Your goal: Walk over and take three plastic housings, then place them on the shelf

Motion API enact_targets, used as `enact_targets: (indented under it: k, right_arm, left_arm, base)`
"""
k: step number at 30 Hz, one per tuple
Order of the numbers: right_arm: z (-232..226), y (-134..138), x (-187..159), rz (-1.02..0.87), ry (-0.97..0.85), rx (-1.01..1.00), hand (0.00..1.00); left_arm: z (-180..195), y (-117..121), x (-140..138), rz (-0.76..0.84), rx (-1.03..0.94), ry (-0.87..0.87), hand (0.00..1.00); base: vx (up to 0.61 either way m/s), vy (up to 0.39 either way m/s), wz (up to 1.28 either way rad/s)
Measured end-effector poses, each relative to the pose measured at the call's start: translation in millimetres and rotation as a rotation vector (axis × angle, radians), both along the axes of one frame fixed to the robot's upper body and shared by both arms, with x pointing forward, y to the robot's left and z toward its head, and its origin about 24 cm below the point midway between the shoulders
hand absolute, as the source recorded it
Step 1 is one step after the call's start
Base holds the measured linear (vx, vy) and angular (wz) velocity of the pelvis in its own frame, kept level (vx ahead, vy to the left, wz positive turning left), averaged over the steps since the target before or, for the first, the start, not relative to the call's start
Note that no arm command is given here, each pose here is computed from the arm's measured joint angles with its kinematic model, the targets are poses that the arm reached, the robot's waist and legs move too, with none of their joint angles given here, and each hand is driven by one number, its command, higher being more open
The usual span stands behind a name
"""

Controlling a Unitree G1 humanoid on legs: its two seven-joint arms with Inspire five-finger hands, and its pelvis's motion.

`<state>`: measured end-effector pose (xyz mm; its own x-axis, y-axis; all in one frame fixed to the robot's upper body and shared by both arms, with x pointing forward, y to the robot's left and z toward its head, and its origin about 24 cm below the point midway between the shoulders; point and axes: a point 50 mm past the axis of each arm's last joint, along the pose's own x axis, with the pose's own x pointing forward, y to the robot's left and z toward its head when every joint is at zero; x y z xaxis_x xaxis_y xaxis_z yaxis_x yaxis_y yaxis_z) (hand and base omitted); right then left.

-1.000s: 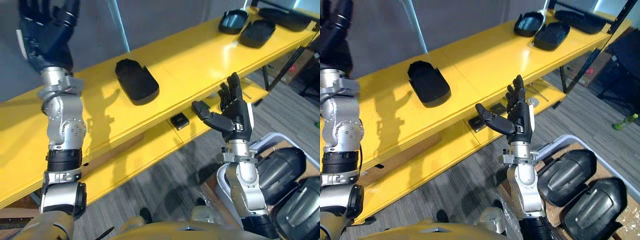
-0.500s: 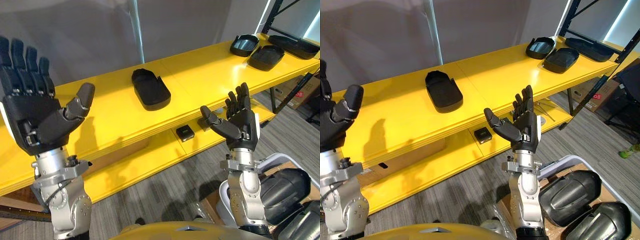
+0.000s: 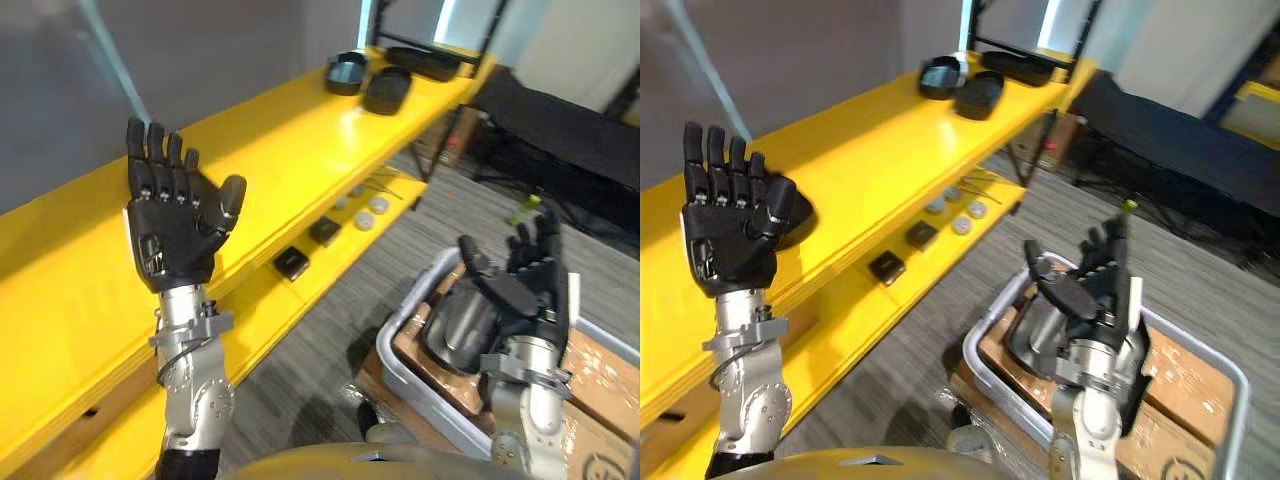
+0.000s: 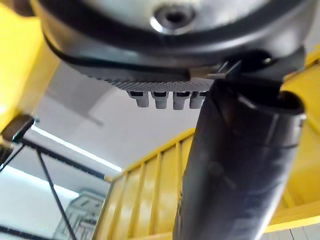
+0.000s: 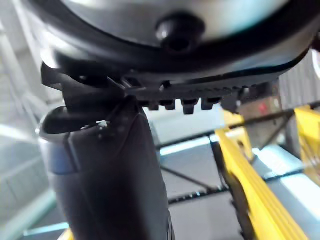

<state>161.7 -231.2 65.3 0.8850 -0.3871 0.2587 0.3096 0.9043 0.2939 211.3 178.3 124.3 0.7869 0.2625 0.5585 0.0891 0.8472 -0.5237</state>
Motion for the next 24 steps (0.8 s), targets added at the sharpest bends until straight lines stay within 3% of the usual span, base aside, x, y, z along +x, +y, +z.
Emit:
enact_targets:
  k: [6,9,14,19,24]
  right_arm:
    - [19,29,28,0.285,-0.143,0.024,1.0]
    - [21,50,39,0.439,-0.158,0.063,1.0]
    - [-5,60,37,0.429,-0.029,0.152,1.0]
    - [-15,67,14,0.371,-0.017,0.292,1.0]
    - [11,93,39,0.513,-0.179,0.27,1.0]
  left_arm:
    - [-9,7,-8,0.09,-0.061,0.066,1.0]
    - [-16,14,-15,0.124,-0.059,0.096,1.0]
    - [-21,22,-22,0.12,-0.089,0.091,1.0]
    - [-25,13,-38,-0.001,-0.128,0.087,1.0]
    - [-31,-12,-29,-0.181,-0.104,0.146,1.0]
  base:
    - [-0.01,0.039,-1.19]
    - [-0.05,0.118,0.02]
    - [-0.11,0.044,0.08]
    - [-0.21,0.116,-0.56]
    - [-0.18,0.004,-0.66]
